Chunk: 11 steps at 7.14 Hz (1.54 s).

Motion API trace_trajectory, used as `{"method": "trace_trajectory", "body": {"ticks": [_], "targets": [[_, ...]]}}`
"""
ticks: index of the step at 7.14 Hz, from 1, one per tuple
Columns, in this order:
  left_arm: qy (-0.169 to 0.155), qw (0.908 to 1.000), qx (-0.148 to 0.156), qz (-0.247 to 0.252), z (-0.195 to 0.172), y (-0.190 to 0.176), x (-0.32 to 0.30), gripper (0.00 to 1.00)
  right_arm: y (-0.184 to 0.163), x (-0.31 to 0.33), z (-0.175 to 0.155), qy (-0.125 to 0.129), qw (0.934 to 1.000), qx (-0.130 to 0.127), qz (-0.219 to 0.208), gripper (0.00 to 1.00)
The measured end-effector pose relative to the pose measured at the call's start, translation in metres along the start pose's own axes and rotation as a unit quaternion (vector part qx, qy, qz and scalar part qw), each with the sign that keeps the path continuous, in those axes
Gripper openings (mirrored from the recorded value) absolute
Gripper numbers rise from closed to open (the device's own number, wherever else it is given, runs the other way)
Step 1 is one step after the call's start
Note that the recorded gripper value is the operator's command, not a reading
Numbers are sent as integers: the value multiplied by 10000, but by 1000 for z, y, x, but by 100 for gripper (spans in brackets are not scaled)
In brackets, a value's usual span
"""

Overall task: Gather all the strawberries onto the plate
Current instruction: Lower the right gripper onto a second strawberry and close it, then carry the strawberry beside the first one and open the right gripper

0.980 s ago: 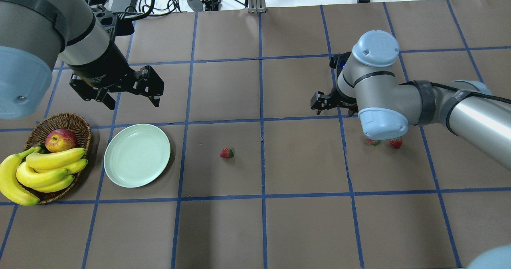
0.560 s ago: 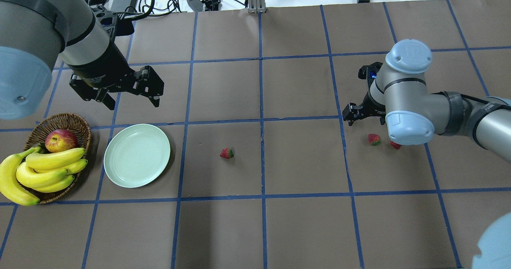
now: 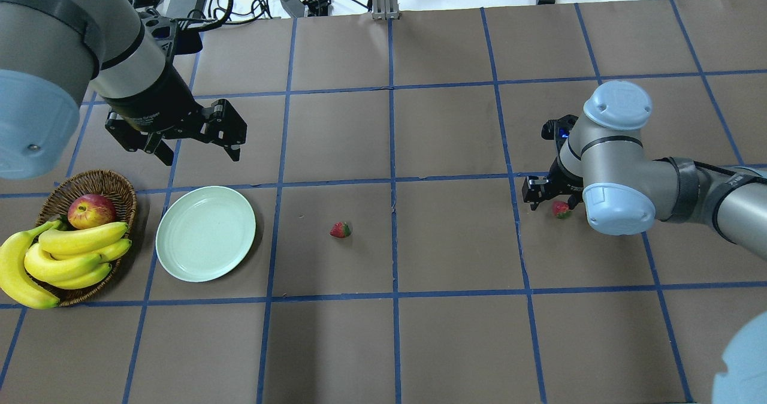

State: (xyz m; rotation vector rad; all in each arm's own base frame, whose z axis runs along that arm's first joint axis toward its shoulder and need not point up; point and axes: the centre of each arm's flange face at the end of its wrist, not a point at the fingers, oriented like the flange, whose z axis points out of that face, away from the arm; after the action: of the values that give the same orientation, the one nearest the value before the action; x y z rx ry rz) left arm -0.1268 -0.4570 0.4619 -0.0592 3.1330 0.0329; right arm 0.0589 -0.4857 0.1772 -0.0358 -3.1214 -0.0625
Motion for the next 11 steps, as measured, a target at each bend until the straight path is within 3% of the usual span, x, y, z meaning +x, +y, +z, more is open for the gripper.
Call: {"method": "trace_trajectory", "body": {"ticks": [1,2,5,8,9,11], "targets": [[3,10000,1,-1,0,0,0,100,2,1,2,17,10000,-26,5,19],[3,10000,1,-3,0,0,0,100,2,1,2,23,10000,-30,17,1],[-2,10000,-6,-5,0,0,0,100,0,-4,-4,-10,9998,22,215,0],[-8,10000,5,-9,0,0,-1,100,-1,-91,-28,-168,9982,311,489,1],[-9,10000,7,-13,0,0,-1,100,3,-130,-32,-368,9970,337,599,1],[-9,10000,2,-33,0,0,-1,100,14,-192,-34,-1016,9910,171,859,0]]}}
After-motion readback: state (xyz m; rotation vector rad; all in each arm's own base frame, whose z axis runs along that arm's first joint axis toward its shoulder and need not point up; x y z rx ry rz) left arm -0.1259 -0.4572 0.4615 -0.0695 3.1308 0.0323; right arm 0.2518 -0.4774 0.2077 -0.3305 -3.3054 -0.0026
